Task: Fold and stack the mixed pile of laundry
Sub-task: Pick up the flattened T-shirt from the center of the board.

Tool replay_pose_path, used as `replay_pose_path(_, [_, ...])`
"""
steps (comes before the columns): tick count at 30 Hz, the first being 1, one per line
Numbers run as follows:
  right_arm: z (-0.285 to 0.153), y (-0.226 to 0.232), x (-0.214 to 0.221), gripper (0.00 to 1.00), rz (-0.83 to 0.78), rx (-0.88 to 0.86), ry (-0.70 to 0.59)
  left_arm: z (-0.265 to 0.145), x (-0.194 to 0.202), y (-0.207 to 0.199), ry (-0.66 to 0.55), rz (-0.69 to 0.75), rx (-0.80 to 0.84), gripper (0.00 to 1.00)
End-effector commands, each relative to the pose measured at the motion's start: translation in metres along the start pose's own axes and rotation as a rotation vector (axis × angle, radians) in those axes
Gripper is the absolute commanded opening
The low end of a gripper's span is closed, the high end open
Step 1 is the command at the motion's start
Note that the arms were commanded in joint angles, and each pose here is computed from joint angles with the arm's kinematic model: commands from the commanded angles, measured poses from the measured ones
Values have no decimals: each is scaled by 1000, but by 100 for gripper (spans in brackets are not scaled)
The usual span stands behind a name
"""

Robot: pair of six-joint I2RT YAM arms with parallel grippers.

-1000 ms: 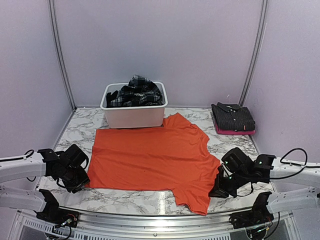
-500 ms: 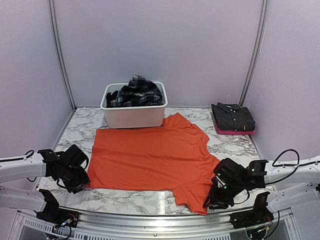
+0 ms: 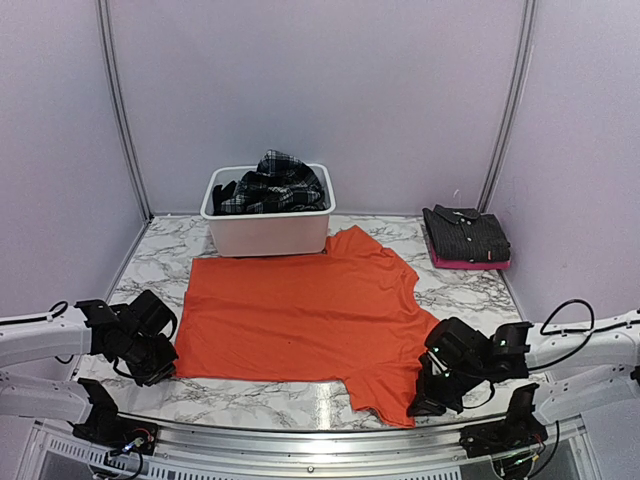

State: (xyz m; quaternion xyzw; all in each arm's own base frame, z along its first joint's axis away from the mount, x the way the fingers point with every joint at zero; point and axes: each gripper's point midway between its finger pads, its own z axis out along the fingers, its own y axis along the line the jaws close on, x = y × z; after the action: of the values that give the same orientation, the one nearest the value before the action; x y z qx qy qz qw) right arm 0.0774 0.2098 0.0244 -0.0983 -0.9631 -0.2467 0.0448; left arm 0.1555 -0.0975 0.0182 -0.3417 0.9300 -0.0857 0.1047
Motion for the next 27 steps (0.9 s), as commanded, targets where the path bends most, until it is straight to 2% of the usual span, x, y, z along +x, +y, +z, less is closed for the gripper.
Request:
replay_pose_path(1, [-12,9,-1,0,-16,-19,-40,-2,3,0,20,9,5,4])
replay_pose_path(2, [-14,12,0,0,-27,-29,-39,-2,4,0,26,8,13,0])
replay_pose_path(13, [-34,46,22,0,-75,-114,-45,-27,7,2,39,-41,64,0])
replay_pose_path(27, [-98,72,9,0,-27,-199,-212,-68,-12,-18,-34,-54,108,0])
